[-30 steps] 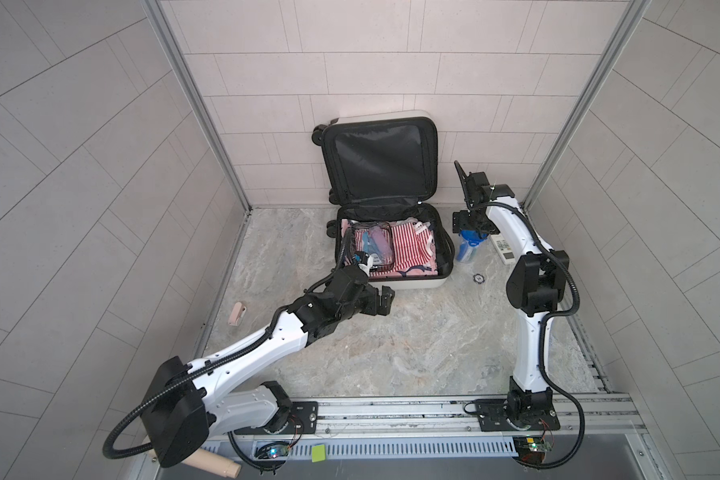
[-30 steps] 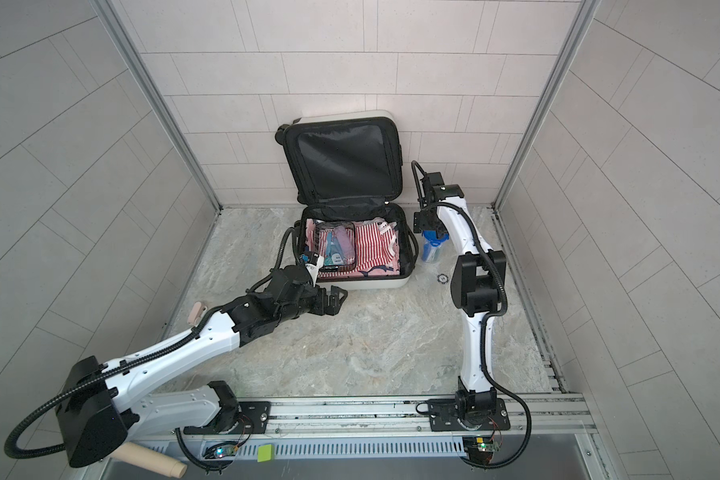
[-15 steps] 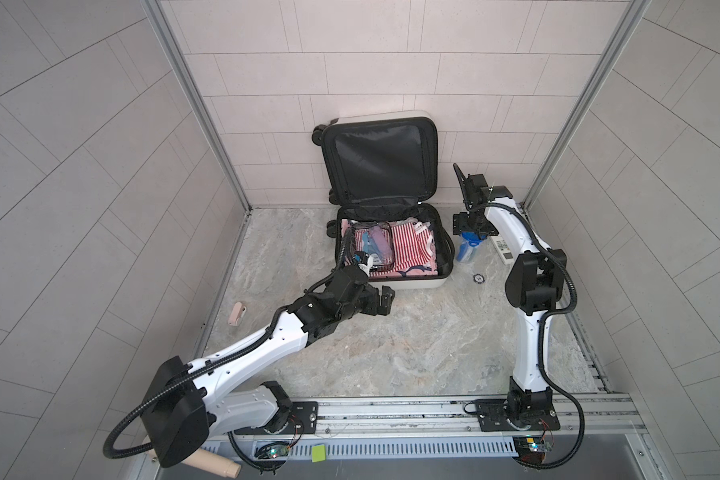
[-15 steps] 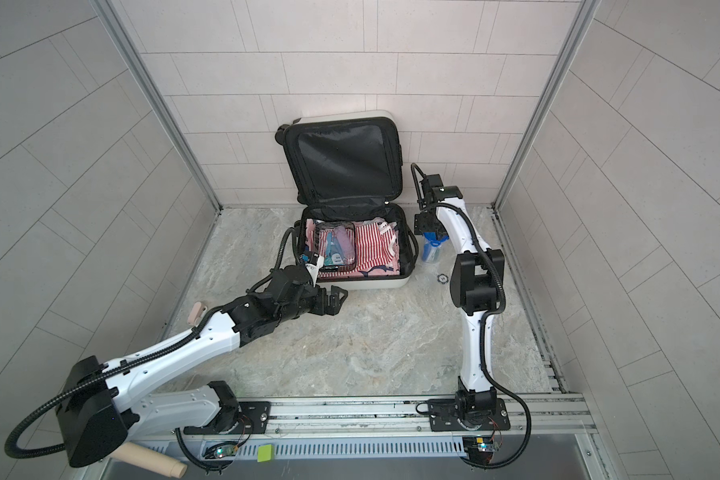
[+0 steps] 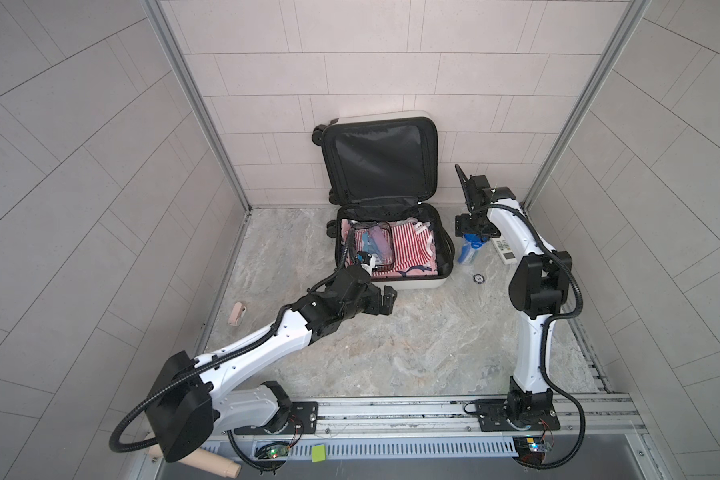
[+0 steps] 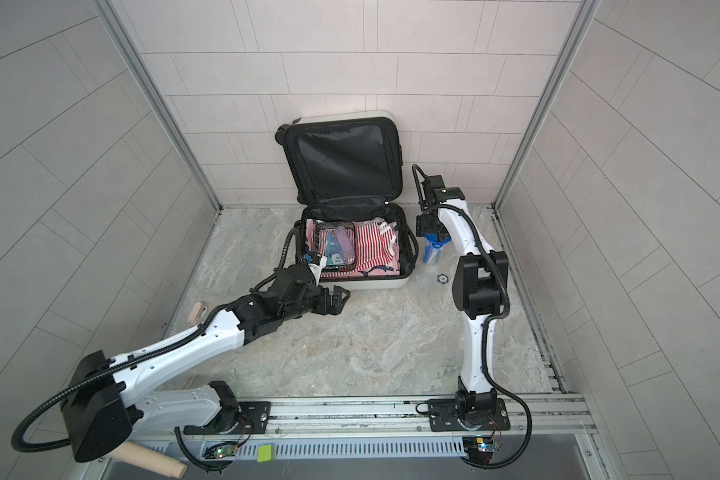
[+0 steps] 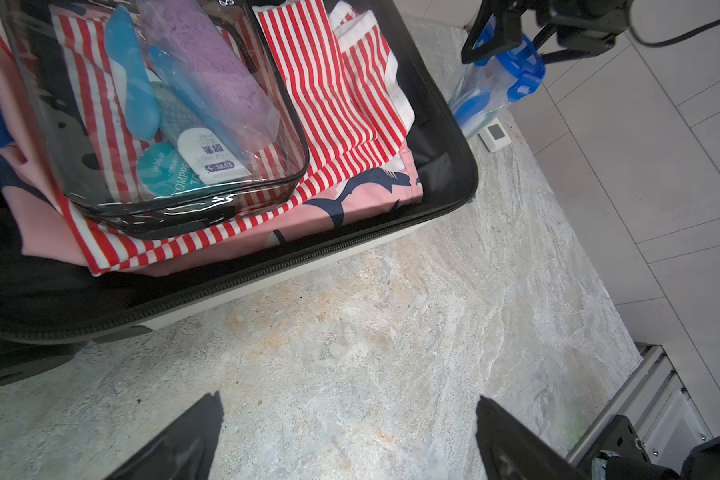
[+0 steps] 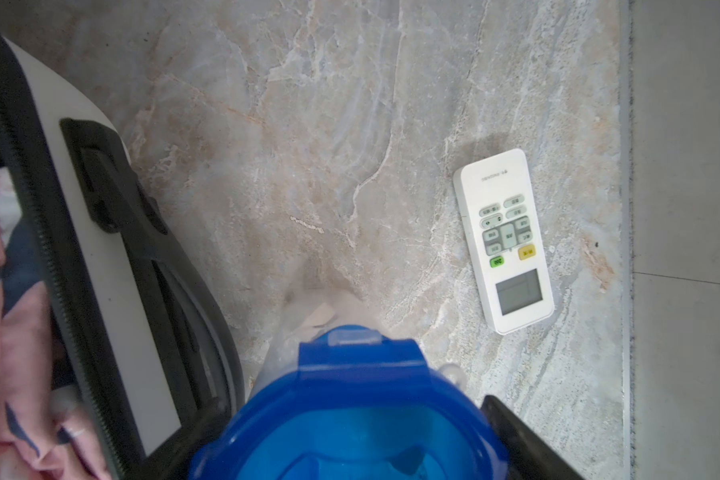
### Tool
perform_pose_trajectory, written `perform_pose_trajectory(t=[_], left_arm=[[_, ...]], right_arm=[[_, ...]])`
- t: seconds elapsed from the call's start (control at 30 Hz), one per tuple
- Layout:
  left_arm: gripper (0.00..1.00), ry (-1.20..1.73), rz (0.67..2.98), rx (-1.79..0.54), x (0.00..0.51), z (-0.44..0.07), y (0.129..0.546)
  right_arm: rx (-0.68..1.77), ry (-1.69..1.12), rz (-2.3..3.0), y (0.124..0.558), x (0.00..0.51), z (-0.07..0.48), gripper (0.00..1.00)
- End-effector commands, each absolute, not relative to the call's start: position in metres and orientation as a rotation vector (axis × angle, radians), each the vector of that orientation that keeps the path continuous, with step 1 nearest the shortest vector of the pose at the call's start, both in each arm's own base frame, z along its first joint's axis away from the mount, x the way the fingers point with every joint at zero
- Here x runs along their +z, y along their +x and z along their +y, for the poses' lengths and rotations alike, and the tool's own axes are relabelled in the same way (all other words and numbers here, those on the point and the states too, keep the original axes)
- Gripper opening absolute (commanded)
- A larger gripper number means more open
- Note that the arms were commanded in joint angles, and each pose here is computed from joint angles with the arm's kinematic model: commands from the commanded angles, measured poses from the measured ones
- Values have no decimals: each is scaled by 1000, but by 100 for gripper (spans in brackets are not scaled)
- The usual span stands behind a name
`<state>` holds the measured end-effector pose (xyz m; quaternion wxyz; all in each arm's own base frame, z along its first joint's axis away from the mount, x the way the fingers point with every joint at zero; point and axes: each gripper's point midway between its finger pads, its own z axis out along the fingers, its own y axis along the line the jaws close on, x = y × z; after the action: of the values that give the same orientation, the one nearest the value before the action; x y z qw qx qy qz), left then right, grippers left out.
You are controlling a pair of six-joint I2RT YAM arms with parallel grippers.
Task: Pack the luggage
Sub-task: 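Lift the container and carry it over the suitcase with the right gripper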
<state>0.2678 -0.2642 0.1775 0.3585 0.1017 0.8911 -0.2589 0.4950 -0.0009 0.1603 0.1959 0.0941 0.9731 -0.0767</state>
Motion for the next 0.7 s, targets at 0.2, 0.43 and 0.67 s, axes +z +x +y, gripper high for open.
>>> perform_pose_trajectory(t=[0.2, 0.43, 0.67], left_arm=[[100, 309, 2235, -786, 211, -303, 300], [100, 344, 2194, -824, 241, -328, 328], [100, 339, 2222, -829, 234, -337, 346]], right_arm=[[-147, 299, 2503, 466, 263, -1, 85], [-36, 218, 2406, 445, 300, 28, 83], [46, -43, 2394, 437, 303, 96, 81]])
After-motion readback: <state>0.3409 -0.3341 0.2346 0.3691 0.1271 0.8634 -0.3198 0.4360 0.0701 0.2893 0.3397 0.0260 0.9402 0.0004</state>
